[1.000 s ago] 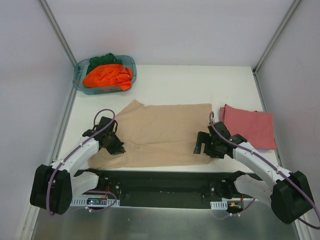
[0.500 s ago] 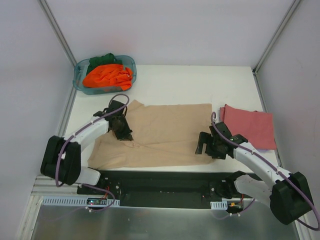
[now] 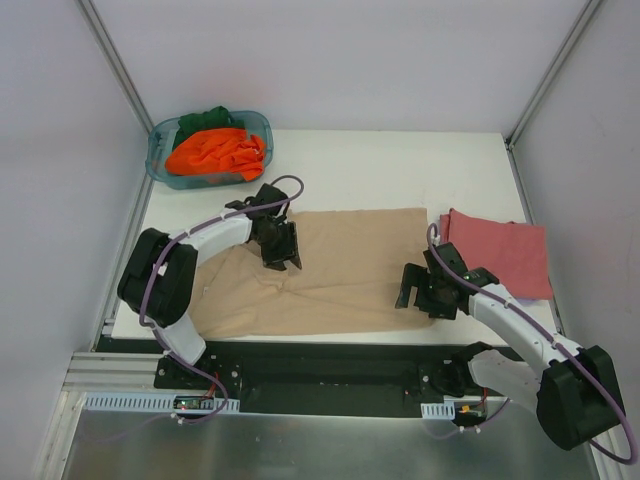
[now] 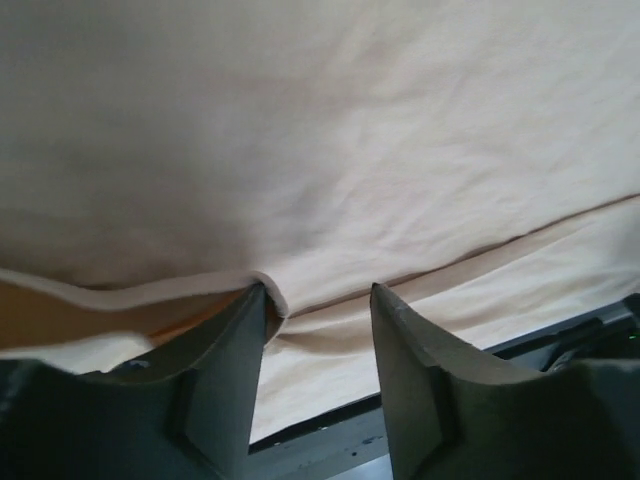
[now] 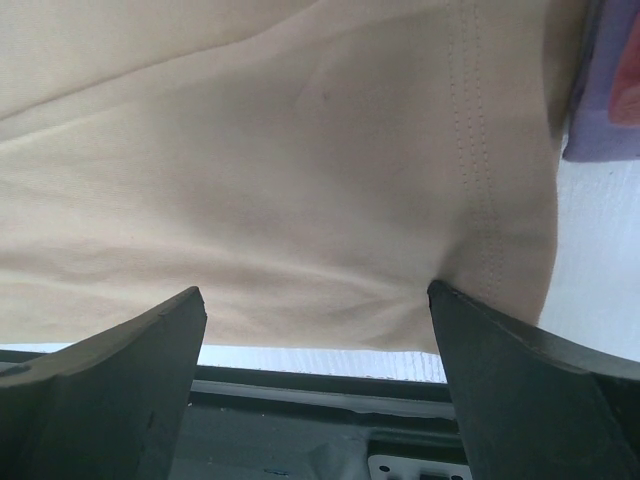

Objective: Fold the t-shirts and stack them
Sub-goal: Fold the flattened tshirt in 1/3 of the way, then grap the side of the flattened tshirt furthest away from the robot with both arms

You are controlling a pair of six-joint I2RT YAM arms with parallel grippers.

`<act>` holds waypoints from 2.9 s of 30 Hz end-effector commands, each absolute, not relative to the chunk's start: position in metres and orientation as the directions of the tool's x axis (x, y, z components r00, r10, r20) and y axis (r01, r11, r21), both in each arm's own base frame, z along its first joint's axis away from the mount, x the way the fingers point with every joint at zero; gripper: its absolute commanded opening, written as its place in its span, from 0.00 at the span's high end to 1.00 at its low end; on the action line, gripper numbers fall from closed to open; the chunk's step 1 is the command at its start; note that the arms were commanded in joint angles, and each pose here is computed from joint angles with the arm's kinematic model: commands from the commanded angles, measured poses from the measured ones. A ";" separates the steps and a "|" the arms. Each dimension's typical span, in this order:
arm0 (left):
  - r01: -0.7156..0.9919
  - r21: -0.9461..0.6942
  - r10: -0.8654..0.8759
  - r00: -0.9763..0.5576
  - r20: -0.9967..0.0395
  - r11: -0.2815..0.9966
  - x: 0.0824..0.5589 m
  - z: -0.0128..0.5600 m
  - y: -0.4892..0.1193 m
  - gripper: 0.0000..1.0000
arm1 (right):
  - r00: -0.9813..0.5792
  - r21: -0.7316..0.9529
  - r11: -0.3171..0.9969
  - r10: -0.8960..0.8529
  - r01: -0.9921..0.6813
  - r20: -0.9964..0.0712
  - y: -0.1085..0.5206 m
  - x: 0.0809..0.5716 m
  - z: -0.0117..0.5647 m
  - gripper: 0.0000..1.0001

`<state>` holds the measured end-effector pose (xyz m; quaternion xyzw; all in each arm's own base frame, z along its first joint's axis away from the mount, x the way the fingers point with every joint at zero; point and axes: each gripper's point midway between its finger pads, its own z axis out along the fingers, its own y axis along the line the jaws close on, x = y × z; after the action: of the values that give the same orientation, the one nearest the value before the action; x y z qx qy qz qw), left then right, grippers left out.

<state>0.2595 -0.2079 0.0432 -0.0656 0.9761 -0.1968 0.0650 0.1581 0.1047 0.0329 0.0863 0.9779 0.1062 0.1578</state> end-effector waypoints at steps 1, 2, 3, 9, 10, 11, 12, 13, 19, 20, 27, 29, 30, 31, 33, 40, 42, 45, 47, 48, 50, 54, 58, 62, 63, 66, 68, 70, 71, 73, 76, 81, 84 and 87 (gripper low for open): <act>-0.030 -0.438 -0.122 -0.976 -0.182 0.898 0.282 0.070 -0.222 0.47 | -0.931 0.217 0.966 0.202 0.139 -0.305 0.099 0.160 0.038 0.04; -0.019 -0.439 -0.122 -0.971 -0.207 0.898 0.287 0.076 -0.222 0.41 | -0.930 0.218 0.967 0.199 0.135 -0.308 0.100 0.160 0.039 0.04; -0.009 -0.432 -0.126 -0.962 -0.241 0.902 0.294 0.083 -0.221 0.35 | -0.930 0.217 0.967 0.198 0.134 -0.308 0.099 0.160 0.039 0.04; -0.022 -0.253 -0.149 -0.855 -0.497 0.967 0.355 0.125 -0.188 0.01 | -0.921 0.184 0.974 0.188 0.130 -0.342 0.092 0.165 0.040 0.04; -0.031 -0.218 -0.141 -0.846 -0.514 0.976 0.365 0.125 -0.181 0.01 | -0.920 0.179 0.976 0.184 0.127 -0.345 0.091 0.165 0.040 0.04; -0.037 -0.197 -0.137 -0.839 -0.526 0.980 0.374 0.127 -0.176 0.01 | -0.921 0.177 0.976 0.180 0.125 -0.346 0.091 0.166 0.040 0.04; -0.062 -0.166 -0.141 -0.843 -0.520 0.984 0.383 0.119 -0.169 0.01 | -0.919 0.175 0.977 0.178 0.122 -0.351 0.090 0.166 0.041 0.04; -0.070 -0.147 -0.137 -0.843 -0.520 0.987 0.392 0.116 -0.164 0.01 | -0.919 0.171 0.978 0.174 0.119 -0.353 0.089 0.166 0.041 0.04; -0.063 -0.152 -0.129 -0.872 -0.472 0.986 0.432 0.094 -0.156 0.15 | -0.915 0.159 0.981 0.161 0.108 -0.370 0.088 0.170 0.043 0.04; -0.058 -0.134 -0.115 -0.875 -0.470 0.989 0.436 0.089 -0.155 0.17 | -0.915 0.161 0.981 0.159 0.106 -0.370 0.088 0.170 0.043 0.04; -0.102 -0.084 -0.128 -0.895 -0.426 0.991 0.456 0.052 -0.135 0.34 | -0.923 0.136 0.984 0.154 0.112 -0.352 0.084 0.168 0.037 0.04; -0.107 -0.103 -0.140 -0.903 -0.405 0.989 0.457 0.044 -0.136 0.41 | -0.928 0.134 0.984 0.155 0.115 -0.340 0.084 0.165 0.034 0.04; -0.112 -0.094 -0.141 -0.906 -0.398 0.989 0.458 0.039 -0.135 0.43 | -0.929 0.130 0.984 0.157 0.119 -0.336 0.083 0.165 0.033 0.04; -0.117 -0.081 -0.140 -0.907 -0.398 0.990 0.460 0.034 -0.133 0.46 | -0.931 0.129 0.984 0.158 0.121 -0.330 0.083 0.164 0.031 0.04; -0.123 -0.070 -0.140 -0.910 -0.390 0.990 0.461 0.027 -0.132 0.51 | -0.932 0.123 0.985 0.155 0.121 -0.327 0.082 0.163 0.030 0.04; -0.132 -0.022 -0.130 -0.903 -0.410 0.991 0.469 0.024 -0.123 0.97 | -0.931 0.106 0.986 0.155 0.127 -0.330 0.078 0.162 0.029 0.04; -0.134 -0.008 -0.124 -0.888 -0.443 0.991 0.474 0.036 -0.120 1.00 | -0.934 0.085 0.986 0.166 0.146 -0.317 0.074 0.159 0.027 0.04; -0.148 0.031 -0.113 -0.859 -0.499 0.989 0.483 0.055 -0.110 1.00 | -0.942 0.064 0.984 0.176 0.165 -0.286 0.069 0.150 0.021 0.04; -0.172 0.070 -0.108 -0.835 -0.540 0.983 0.488 0.069 -0.101 1.00 | -0.940 0.067 0.981 0.192 0.180 -0.282 0.068 0.148 0.020 0.04; -0.189 0.091 -0.107 -0.822 -0.560 0.978 0.490 0.076 -0.095 1.00 | -0.939 0.072 0.981 0.193 0.180 -0.286 0.069 0.148 0.020 0.04; -0.223 0.140 -0.098 -0.797 -0.597 0.965 0.493 0.089 -0.083 1.00 | -0.934 0.071 0.979 0.205 0.193 -0.293 0.067 0.147 0.022 0.04; -0.236 0.166 -0.079 -0.768 -0.635 0.957 0.501 0.106 -0.070 1.00 | -0.931 0.066 0.977 0.213 0.202 -0.298 0.064 0.147 0.023 0.04; -0.171 0.163 -0.021 -0.749 -0.662 0.972 0.516 0.112 -0.075 1.00 | -0.935 0.060 0.978 0.207 0.198 -0.289 0.063 0.147 0.023 0.04; -0.029 0.149 0.082 -0.727 -0.682 0.988 0.533 0.113 -0.092 1.00 | -0.935 0.054 0.978 0.209 0.202 -0.286 0.062 0.147 0.022 0.04; -0.006 0.156 0.105 -0.718 -0.689 0.988 0.536 0.113 -0.093 1.00 | -0.936 0.054 0.978 0.209 0.202 -0.285 0.062 0.147 0.022 0.04; 0.056 0.172 0.160 -0.706 -0.690 0.984 0.541 0.110 -0.097 1.00 | -0.935 0.053 0.978 0.209 0.202 -0.287 0.062 0.147 0.022 0.04; 0.116 0.159 0.195 -0.683 -0.704 0.980 0.544 0.111 -0.106 1.00 | -0.933 0.054 0.977 0.212 0.205 -0.290 0.062 0.148 0.022 0.04; 0.163 0.146 0.218 -0.661 -0.718 0.976 0.546 0.116 -0.115 1.00 | -0.935 0.054 0.978 0.210 0.203 -0.286 0.062 0.147 0.022 0.04; 0.197 0.141 0.237 -0.650 -0.722 0.970 0.546 0.118 -0.122 1.00 | -0.935 0.057 0.978 0.211 0.203 -0.286 0.063 0.147 0.022 0.04; 0.282 0.127 0.283 -0.624 -0.729 0.951 0.542 0.120 -0.139 1.00 | -0.934 0.057 0.977 0.212 0.204 -0.286 0.062 0.147 0.022 0.04; 0.391 0.117 0.342 -0.579 -0.740 0.913 0.532 0.122 -0.164 1.00 | -0.934 0.059 0.977 0.212 0.204 -0.288 0.063 0.147 0.022 0.04; 0.271 0.186 0.316 -0.594 -0.740 0.944 0.526 0.127 -0.161 1.00 | -0.934 0.063 0.978 0.210 0.200 -0.289 0.063 0.146 0.023 0.04; 0.171 0.161 0.233 -0.606 -0.761 0.972 0.510 0.143 -0.151 1.00 | -0.934 0.076 0.978 0.209 0.195 -0.290 0.065 0.146 0.023 0.04; 0.166 0.074 0.162 -0.619 -0.768 0.983 0.474 0.153 -0.157 1.00 | -0.932 0.081 0.978 0.207 0.192 -0.297 0.065 0.146 0.025 0.04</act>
<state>0.4988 -0.1629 0.0898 0.1578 0.9146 0.0205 0.3718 0.1546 0.0715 0.0246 0.0982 0.9812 0.0357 0.1624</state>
